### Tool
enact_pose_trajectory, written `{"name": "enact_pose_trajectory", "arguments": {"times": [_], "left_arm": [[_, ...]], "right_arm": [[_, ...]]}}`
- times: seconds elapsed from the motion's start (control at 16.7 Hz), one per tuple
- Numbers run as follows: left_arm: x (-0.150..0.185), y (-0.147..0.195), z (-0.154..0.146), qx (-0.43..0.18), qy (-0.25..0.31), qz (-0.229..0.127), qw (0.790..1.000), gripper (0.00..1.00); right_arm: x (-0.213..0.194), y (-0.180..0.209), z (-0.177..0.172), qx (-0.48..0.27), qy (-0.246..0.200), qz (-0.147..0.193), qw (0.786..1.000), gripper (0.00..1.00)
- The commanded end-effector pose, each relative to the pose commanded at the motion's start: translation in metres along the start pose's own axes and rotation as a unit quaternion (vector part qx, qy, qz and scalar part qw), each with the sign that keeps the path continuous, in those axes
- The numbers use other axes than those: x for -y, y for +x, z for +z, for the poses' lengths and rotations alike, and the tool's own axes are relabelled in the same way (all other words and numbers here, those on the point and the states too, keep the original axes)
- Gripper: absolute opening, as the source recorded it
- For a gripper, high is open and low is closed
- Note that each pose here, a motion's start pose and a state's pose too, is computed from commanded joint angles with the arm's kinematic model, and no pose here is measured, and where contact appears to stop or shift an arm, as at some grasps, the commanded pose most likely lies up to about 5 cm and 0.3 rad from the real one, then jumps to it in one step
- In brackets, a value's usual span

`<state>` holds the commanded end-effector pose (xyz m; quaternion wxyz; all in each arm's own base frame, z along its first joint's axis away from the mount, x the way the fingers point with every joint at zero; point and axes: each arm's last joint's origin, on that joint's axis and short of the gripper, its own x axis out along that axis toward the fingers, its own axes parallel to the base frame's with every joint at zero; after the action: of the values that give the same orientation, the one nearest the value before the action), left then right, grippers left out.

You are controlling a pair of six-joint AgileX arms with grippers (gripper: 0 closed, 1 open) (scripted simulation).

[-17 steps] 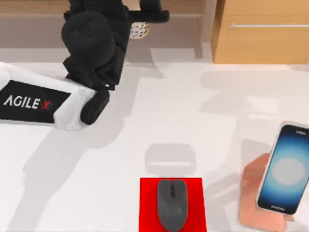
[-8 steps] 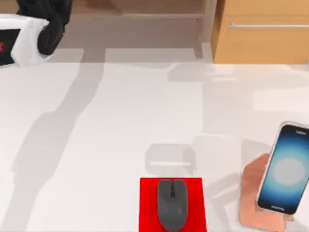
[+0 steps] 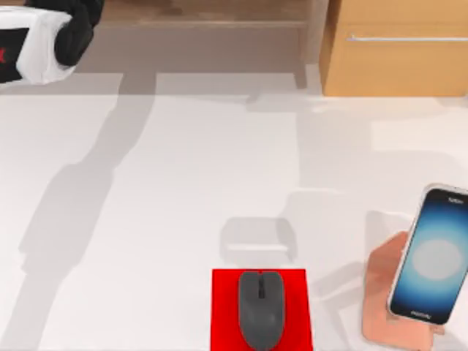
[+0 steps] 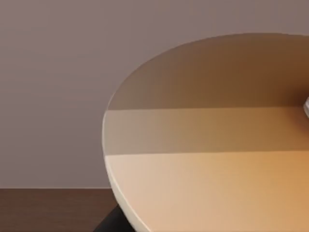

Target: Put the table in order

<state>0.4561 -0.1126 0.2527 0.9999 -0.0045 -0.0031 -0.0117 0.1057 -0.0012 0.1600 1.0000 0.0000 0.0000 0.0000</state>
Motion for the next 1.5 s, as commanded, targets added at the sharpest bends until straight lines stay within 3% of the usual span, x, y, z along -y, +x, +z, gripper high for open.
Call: {"name": "enact_pose_trajectory", "arguments": {"times": [0.78, 1.5], "left_arm": [[0.0000, 0.0000, 0.0000, 0.000, 0.000, 0.000, 1.000, 0.00], [0.0000, 0.0000, 0.0000, 0.000, 0.000, 0.000, 1.000, 0.90]], "right_arm": [[0.0000, 0.0000, 0.0000, 0.000, 0.000, 0.000, 1.000, 1.00], [0.0000, 0.0000, 0.0000, 0.000, 0.000, 0.000, 1.000, 1.00]]}}
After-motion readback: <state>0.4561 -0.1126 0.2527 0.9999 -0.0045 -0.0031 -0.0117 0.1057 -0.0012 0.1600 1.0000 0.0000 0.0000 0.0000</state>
